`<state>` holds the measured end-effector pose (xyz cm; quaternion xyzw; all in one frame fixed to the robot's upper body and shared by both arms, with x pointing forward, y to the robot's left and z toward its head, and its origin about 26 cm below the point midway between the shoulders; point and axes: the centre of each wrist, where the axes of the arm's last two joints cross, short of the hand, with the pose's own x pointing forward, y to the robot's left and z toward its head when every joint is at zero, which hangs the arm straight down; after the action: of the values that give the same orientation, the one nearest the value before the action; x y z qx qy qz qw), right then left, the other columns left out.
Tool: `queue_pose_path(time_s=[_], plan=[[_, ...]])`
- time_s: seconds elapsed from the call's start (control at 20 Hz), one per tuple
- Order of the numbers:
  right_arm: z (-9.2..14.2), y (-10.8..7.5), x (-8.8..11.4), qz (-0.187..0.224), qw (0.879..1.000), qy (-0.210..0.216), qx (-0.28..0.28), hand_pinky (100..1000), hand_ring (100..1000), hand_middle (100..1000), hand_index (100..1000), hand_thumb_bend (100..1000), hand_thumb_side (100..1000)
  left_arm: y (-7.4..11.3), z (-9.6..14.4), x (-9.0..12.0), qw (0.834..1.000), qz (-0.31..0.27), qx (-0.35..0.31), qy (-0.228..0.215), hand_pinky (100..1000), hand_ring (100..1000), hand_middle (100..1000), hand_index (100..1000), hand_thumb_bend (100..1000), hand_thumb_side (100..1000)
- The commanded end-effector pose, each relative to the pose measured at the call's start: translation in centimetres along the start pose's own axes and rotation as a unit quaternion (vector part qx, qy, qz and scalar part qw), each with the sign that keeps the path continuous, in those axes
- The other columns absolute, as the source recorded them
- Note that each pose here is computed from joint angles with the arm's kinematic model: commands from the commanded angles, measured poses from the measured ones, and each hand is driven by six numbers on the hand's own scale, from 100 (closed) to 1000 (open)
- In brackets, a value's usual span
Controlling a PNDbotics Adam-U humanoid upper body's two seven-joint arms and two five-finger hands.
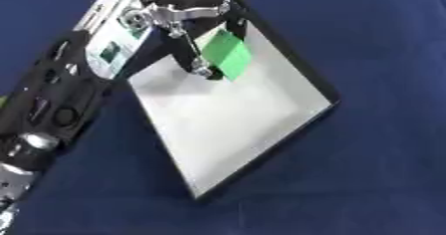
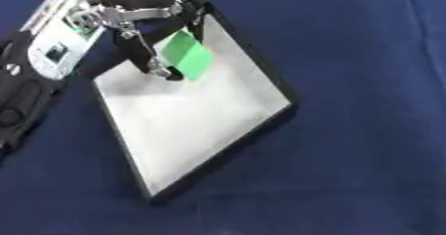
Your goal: Pick up objects on the table and place them in the box.
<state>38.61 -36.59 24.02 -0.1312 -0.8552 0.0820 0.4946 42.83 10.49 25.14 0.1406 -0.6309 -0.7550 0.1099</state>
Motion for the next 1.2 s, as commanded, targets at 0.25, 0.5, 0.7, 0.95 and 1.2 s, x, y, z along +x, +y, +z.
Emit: queue_pose_path(time_s=[0.25, 0.5, 0.7, 0.95, 1.2], plan=[[-0.3, -1.0, 1.0, 0.017, 1.0, -0.014, 0.0, 1000, 993, 991, 882, 100, 470, -1.2, -0.2, -0.4, 0.989, -0.07, -0.12, -0.042, 766, 708, 655, 730, 410, 100], [-0.3, -1.0, 1.1, 0.016, 1.0, -0.016, 0.002, 1000, 993, 990, 882, 100, 470, -2.7, -0.4, -0.8, 0.985, -0.076, -0.155, -0.026, 894, 849, 807, 874, 406, 431], [-0.3, -0.9, 1.0, 0.017, 1.0, -0.014, 0.004, 1000, 993, 990, 882, 100, 470, -2.9, 0.0, -1.2, 0.987, -0.075, -0.142, -0.009, 972, 906, 854, 923, 488, 808], [-0.1, -0.8, 0.7, 0.018, 1.0, -0.009, 0.008, 1000, 993, 990, 882, 100, 470, -2.4, 0.6, -1.3, 0.989, -0.085, -0.118, 0.002, 985, 919, 863, 933, 595, 833], [0.0, -0.9, 0.5, 0.021, 1.0, -0.005, 0.007, 1000, 994, 990, 882, 100, 470, -0.1, 2.0, -1.1, 0.992, -0.1, -0.076, 0.006, 981, 915, 858, 927, 614, 772]])
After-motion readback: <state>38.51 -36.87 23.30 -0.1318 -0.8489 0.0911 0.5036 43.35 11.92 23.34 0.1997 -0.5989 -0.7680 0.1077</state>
